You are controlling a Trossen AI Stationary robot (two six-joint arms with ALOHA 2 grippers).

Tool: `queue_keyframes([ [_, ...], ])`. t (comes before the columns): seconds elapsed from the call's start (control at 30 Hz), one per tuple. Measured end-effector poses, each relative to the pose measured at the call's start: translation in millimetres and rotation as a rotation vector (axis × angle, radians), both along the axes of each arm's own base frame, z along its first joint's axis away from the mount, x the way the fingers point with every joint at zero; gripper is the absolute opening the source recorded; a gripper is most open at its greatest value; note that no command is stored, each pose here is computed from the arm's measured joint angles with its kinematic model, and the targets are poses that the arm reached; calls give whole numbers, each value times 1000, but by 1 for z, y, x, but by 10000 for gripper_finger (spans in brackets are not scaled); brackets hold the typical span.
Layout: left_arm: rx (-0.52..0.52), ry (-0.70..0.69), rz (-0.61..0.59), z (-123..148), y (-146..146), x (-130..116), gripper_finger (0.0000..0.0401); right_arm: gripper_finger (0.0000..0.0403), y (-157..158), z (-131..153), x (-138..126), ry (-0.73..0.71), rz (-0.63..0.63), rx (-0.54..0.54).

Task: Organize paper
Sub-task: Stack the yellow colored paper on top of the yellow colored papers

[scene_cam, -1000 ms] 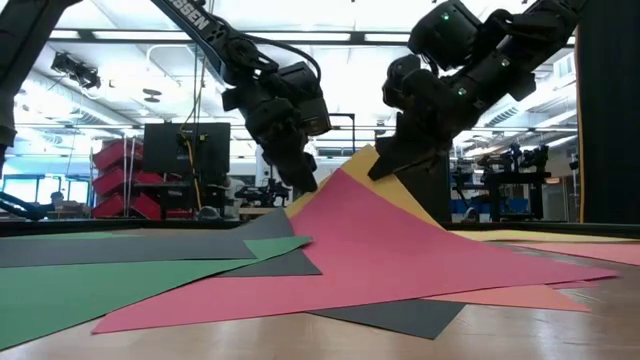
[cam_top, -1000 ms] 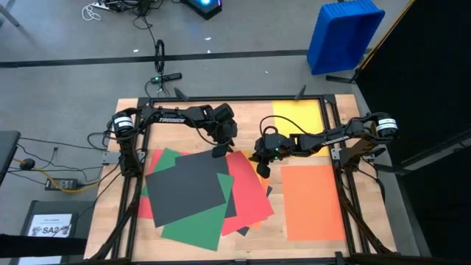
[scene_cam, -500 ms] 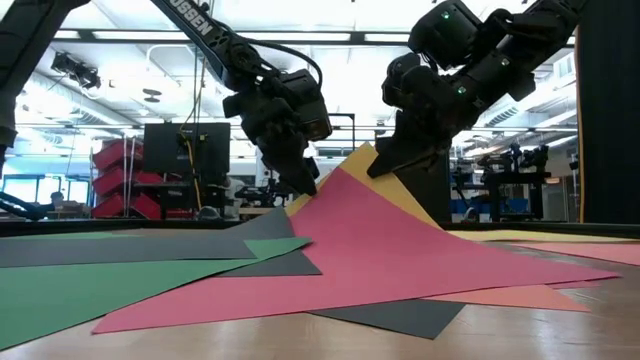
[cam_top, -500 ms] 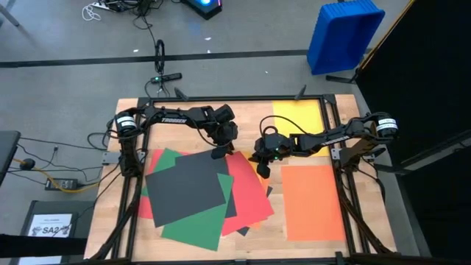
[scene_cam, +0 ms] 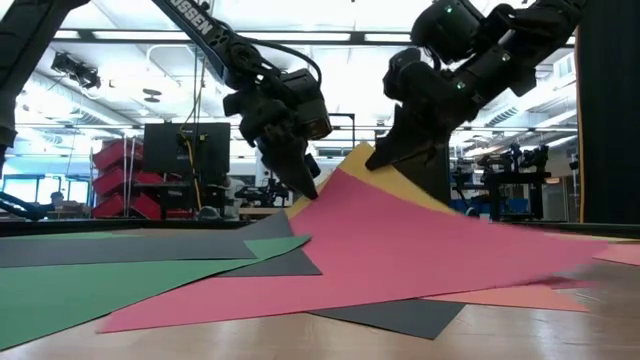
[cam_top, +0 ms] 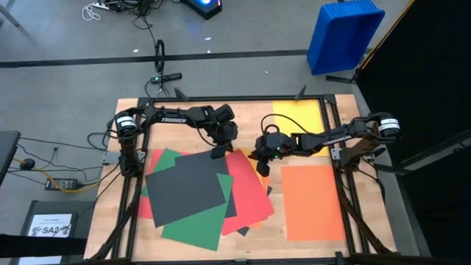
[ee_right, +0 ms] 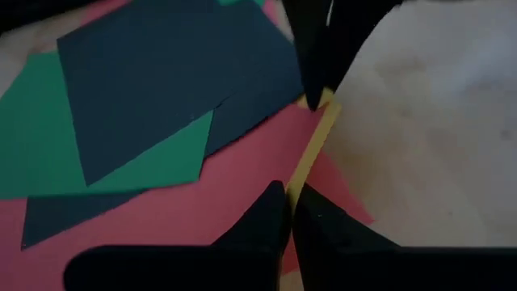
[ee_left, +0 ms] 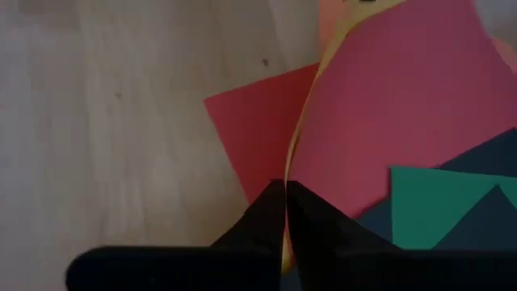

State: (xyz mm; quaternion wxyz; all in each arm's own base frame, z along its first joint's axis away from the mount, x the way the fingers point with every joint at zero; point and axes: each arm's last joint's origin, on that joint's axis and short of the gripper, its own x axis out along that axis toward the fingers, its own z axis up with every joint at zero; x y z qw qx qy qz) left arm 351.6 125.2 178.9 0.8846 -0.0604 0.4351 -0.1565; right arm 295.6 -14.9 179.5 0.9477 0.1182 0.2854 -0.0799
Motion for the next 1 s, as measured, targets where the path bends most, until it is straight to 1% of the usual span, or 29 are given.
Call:
queue_keyframes([
  [0.1, 25, 0, 6, 8, 2, 3, 0, 0, -1, 9, -2, -32, -7, -13],
  [0.3, 102, -29, -11, 38, 7, 14, 0, 0, -3, 24, -8, -85, -14, -25],
  [0.5, 142, -27, -32, 64, 10, 18, 0, 0, -3, 30, -10, -107, -21, -31],
  [0.6, 151, 1, -30, 72, 9, 17, 0, 0, -2, 29, -10, -104, -28, -36],
  [0.83, 169, 78, -20, 79, 9, 12, 0, 0, -2, 28, -11, -84, -99, -86],
  [1.0, 181, 75, -34, 83, 8, 13, 0, 0, -2, 28, -11, -85, -120, -99],
])
